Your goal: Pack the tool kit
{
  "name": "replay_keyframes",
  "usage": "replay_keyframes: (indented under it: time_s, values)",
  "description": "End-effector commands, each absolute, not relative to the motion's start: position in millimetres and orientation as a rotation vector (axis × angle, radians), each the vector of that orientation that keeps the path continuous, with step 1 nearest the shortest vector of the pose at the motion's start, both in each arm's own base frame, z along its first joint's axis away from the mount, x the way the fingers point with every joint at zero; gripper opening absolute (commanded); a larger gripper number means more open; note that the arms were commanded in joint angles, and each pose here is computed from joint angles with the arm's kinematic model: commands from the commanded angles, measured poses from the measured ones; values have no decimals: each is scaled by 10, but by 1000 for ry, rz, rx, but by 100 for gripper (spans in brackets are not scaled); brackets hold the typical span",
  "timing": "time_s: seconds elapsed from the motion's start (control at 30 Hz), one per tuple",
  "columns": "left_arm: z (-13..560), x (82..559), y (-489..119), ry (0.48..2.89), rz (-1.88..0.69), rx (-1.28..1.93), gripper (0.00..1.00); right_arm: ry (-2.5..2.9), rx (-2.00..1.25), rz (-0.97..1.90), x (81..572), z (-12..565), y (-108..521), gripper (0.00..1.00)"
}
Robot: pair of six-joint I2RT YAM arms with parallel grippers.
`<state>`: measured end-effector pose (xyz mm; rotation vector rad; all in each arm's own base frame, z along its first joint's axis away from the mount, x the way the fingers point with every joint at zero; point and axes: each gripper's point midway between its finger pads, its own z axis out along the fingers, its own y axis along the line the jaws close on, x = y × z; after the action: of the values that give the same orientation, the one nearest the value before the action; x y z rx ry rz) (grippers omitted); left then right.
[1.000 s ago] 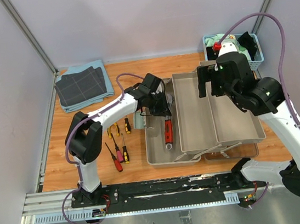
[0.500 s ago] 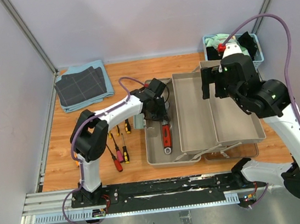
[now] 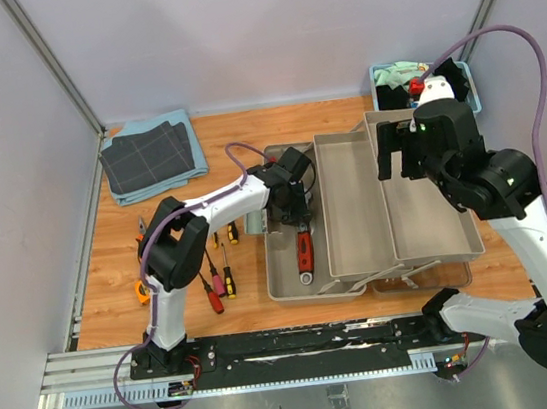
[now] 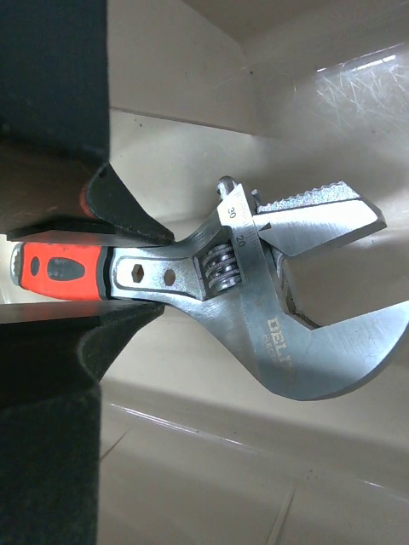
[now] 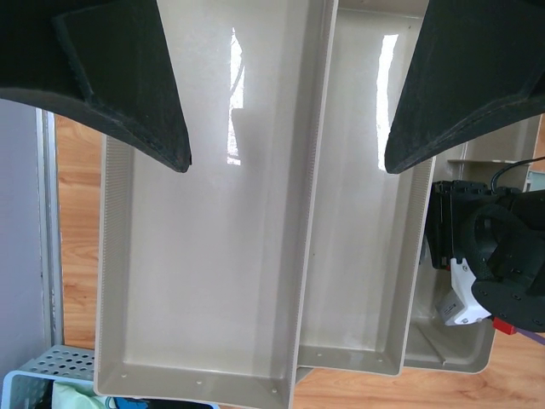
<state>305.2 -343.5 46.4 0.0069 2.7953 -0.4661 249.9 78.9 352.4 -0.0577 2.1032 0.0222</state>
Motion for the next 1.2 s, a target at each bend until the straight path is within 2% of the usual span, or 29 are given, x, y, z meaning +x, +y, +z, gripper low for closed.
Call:
replay_keyframes:
  time_s: [0.0,0.07,0.37,0.53,0.7,0.87,0.93,1.03,1.17]
  values:
    - [516,3183,-3600,2752,-534,32,20,2089,-23,-11,2474,3571,656,98]
    - [585,3205,-3620,2735,-548,43,31,2094,-24,-12,2486,3559,657,98]
    - [929,3228,-3627,2660,-598,64,47,2099,-35,12,2555,3520,727,98]
    - [1167,3295,-3601,2588,-597,94,49,2095,-39,28,2597,3524,773,98]
    - [1986,3591,-3468,2335,-547,154,51,2095,-58,43,2664,3494,841,98]
    - [2683,3835,-2905,2125,-421,94,66,2086,-131,86,2835,3555,1029,98]
    - [2795,3959,-2472,2092,-369,23,71,2079,-165,112,2933,3592,1138,98]
    - [2729,4054,-1767,2111,-304,-99,75,2065,-214,170,3086,3662,1330,98]
    - [2375,3924,-952,2217,-187,-195,78,2072,-281,237,3256,3633,1610,98]
